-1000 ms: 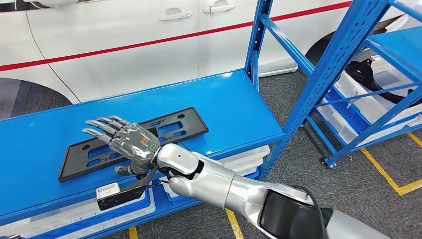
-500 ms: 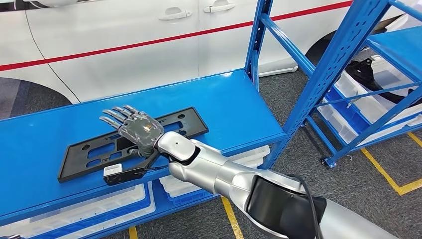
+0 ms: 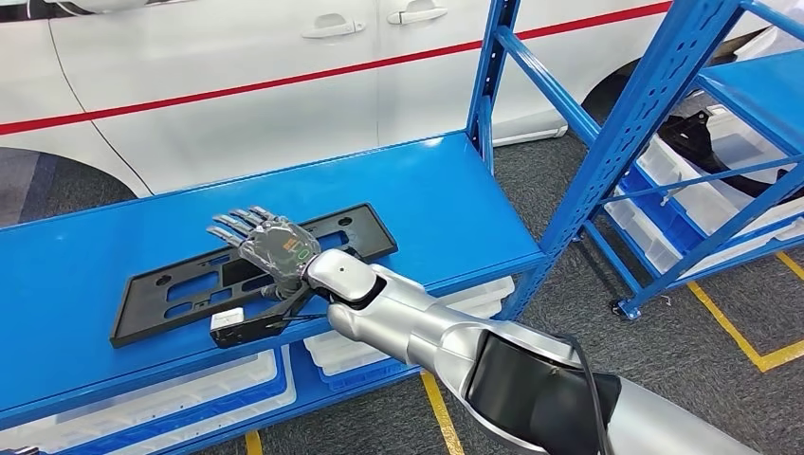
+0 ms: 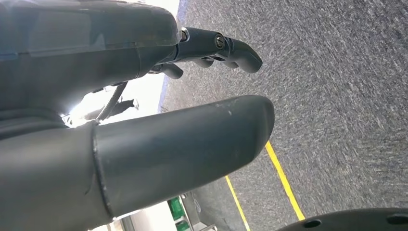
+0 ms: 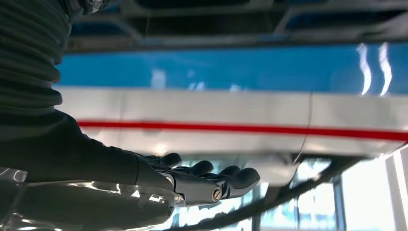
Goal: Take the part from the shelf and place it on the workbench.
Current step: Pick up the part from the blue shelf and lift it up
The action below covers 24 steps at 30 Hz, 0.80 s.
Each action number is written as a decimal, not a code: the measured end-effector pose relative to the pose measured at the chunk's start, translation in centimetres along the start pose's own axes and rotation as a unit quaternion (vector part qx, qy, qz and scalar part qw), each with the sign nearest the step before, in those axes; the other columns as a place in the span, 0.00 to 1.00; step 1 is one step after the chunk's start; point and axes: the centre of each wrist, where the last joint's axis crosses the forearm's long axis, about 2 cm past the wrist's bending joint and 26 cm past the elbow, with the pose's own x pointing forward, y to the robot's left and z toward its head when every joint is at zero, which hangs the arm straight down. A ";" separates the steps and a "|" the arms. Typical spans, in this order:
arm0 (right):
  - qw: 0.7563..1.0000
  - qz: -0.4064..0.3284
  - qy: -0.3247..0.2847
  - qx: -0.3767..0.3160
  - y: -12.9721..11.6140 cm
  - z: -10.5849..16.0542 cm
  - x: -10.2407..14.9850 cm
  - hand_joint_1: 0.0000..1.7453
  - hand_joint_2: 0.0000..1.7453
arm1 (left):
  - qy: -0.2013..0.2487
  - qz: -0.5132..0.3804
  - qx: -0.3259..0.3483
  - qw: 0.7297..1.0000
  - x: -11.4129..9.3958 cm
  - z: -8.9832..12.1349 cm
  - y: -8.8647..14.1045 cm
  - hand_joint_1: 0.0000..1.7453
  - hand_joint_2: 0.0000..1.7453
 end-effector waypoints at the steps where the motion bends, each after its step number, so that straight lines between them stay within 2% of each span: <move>1: 1.000 -0.022 -0.005 0.009 0.1 0.0 -0.2 0.00 1.00 | 0.000 0.000 0.000 1.000 0.0 0.0 0.0 0.00 0.00; 6: 0.997 -0.073 -0.001 0.017 -0.1 0.0 -1.0 0.00 1.00 | 0.000 -0.001 0.001 1.000 0.0 0.0 0.0 0.00 0.00; 18: 0.996 -0.082 0.002 0.018 -0.1 0.0 -1.1 0.00 1.00 | 0.000 -0.002 0.001 1.000 0.0 0.0 0.0 0.00 0.00; 20: 0.996 -0.088 0.001 0.020 -0.1 0.0 -1.1 0.00 0.50 | 0.000 -0.002 0.001 1.000 0.0 0.0 0.0 0.00 0.00; 22: 0.992 -0.124 -0.008 0.032 -0.1 0.0 -1.2 0.00 0.00 | 0.000 -0.001 0.001 1.000 0.0 0.0 0.0 0.00 0.00; 24: 0.979 -0.195 -0.026 0.049 -0.2 -0.1 -1.2 0.00 0.00 | 0.000 -0.001 0.001 1.000 0.0 0.0 0.0 0.00 0.00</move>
